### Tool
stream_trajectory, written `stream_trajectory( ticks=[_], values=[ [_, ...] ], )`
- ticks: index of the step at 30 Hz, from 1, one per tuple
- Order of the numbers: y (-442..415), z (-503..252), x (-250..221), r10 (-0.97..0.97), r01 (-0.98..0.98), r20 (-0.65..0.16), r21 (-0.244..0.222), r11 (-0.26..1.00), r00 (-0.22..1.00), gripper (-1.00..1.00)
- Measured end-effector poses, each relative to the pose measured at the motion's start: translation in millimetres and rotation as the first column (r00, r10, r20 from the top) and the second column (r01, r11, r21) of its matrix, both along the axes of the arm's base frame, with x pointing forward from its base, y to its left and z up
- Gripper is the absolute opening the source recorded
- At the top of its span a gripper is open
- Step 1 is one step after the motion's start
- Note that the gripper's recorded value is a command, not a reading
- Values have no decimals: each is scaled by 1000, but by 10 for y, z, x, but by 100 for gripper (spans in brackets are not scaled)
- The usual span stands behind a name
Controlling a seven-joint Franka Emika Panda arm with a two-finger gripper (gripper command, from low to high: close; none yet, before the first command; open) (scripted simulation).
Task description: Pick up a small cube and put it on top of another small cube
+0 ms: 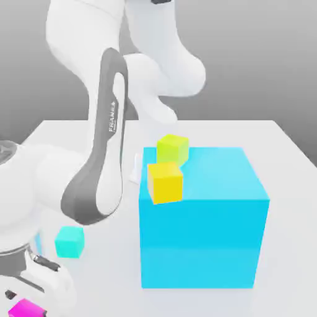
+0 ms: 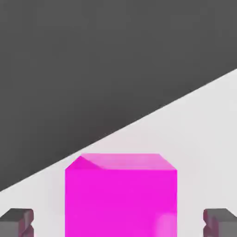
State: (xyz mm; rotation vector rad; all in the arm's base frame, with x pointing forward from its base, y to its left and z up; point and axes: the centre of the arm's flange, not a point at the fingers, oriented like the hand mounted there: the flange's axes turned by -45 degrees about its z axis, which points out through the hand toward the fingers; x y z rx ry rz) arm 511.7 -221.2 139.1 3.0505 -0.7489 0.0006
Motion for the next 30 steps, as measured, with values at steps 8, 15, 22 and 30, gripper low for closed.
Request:
stream_trajectory(
  ticks=[8,15,22,30],
  values=[
    [-3,237,6,0,0,0,0,1000,1000,-100],
    [596,1143,211,192,-192,22,3,981,981,-100],
    [1536,2081,98,453,-452,33,-20,892,891,-100],
    [2245,2965,-446,653,-651,5,-88,754,757,-100]
  ],
)
